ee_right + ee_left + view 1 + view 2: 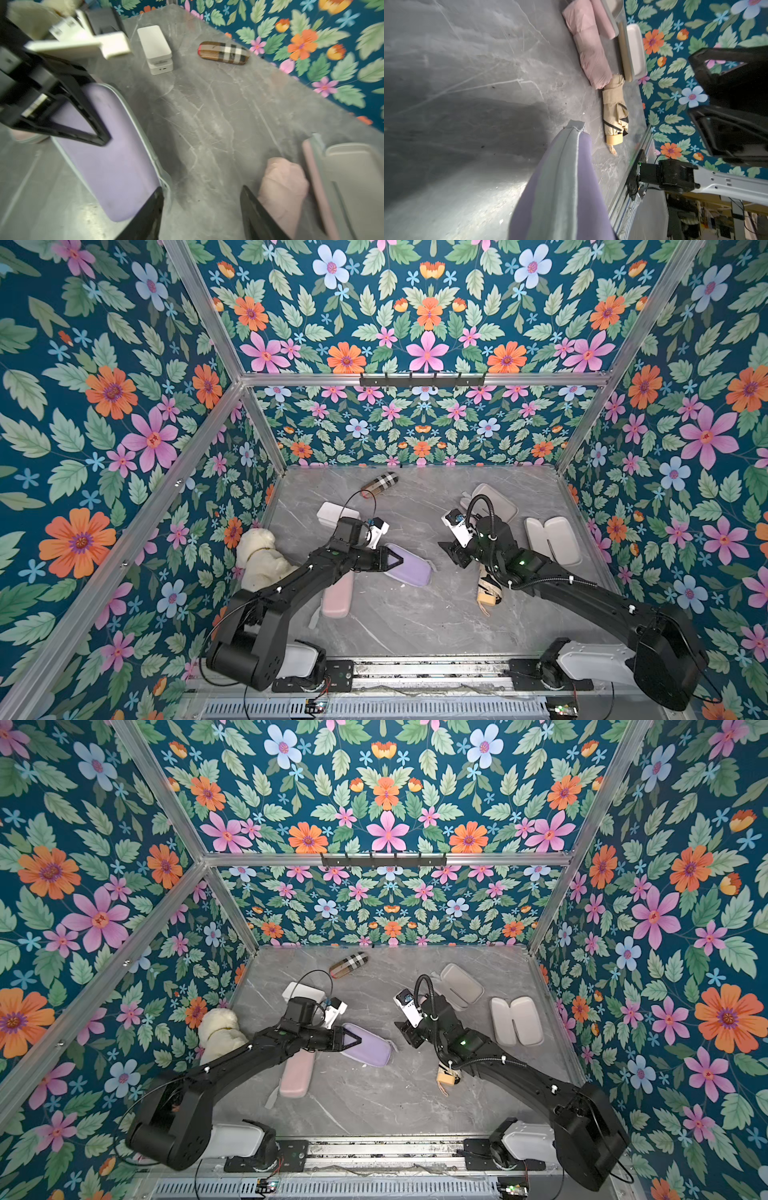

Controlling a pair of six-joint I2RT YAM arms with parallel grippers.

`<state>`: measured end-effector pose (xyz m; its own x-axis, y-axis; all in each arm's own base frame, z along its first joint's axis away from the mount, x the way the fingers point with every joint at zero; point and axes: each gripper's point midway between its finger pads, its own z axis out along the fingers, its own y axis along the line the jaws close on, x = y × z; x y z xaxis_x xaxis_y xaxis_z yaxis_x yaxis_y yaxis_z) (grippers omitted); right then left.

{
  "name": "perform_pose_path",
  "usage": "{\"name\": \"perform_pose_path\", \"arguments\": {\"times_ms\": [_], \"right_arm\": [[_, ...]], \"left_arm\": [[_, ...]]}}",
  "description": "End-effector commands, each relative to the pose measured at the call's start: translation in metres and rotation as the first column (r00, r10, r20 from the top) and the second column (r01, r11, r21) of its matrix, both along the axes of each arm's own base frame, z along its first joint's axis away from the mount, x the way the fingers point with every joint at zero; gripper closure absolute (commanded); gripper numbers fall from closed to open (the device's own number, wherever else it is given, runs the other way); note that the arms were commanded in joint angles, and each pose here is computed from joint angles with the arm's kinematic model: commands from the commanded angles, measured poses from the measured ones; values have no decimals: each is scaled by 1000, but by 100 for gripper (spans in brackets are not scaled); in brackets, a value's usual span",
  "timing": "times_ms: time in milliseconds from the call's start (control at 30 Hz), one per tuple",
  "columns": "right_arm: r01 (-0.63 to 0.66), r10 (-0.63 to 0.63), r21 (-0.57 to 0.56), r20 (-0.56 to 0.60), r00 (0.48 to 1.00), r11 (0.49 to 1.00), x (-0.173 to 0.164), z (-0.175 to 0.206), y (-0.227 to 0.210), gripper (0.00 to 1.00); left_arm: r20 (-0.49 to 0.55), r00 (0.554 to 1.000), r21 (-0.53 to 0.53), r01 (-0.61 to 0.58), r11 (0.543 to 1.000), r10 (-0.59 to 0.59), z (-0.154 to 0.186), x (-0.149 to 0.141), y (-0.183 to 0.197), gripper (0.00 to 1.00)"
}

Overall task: Put umbrellas into zippered umbrella sleeves
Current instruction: Place the umbrella sleeve at the center of the board, then adjust the umbrella sleeve at the center of the board.

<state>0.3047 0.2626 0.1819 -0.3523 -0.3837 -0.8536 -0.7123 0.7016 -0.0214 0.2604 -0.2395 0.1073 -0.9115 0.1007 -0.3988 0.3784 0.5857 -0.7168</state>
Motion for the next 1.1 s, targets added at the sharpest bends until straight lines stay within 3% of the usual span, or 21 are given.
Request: {"name": "perform_pose_path", "arguments": {"times_ms": [0, 67, 200, 267, 333, 500, 767, 900, 1067], "right_arm": [[-33, 45, 70, -188, 981, 997, -13, -22, 17, 40], [-32, 51, 80, -249, 967, 996, -13, -33, 24, 39], [-69, 104, 115, -331, 938, 991, -15, -51, 40, 36], [-72, 112, 127, -350, 930, 989, -14, -56, 45, 34], [-77, 121, 133, -366, 923, 988, -13, -58, 49, 31], [-72, 118, 126, -406, 906, 989, 3, -70, 64, 27], [-34, 71, 78, -551, 831, 996, 25, -120, 81, 28], [1, 46, 74, -630, 775, 997, 7, -128, 79, 33], [60, -4, 65, -646, 763, 996, -25, -129, 86, 34]], "left_arm": [[9, 999, 88, 44, 995, -45, -21, 4, 2, 90], [-3, 1000, 181, 29, 983, -29, -38, 13, 9, 83], [43, 998, 350, -53, 935, 40, -57, 49, 26, 47], [79, 994, 428, -106, 898, 79, -58, 70, 36, 37], [117, 988, 442, -138, 886, 96, -48, 85, 36, 31], [220, 960, 382, -248, 890, 173, -9, 104, 36, 26], [318, 909, 300, -367, 880, 270, 32, 106, 45, 22], [355, 891, 286, -391, 875, 283, 50, 101, 52, 22], [364, 880, 219, -400, 890, 306, 60, 91, 51, 23]]}}
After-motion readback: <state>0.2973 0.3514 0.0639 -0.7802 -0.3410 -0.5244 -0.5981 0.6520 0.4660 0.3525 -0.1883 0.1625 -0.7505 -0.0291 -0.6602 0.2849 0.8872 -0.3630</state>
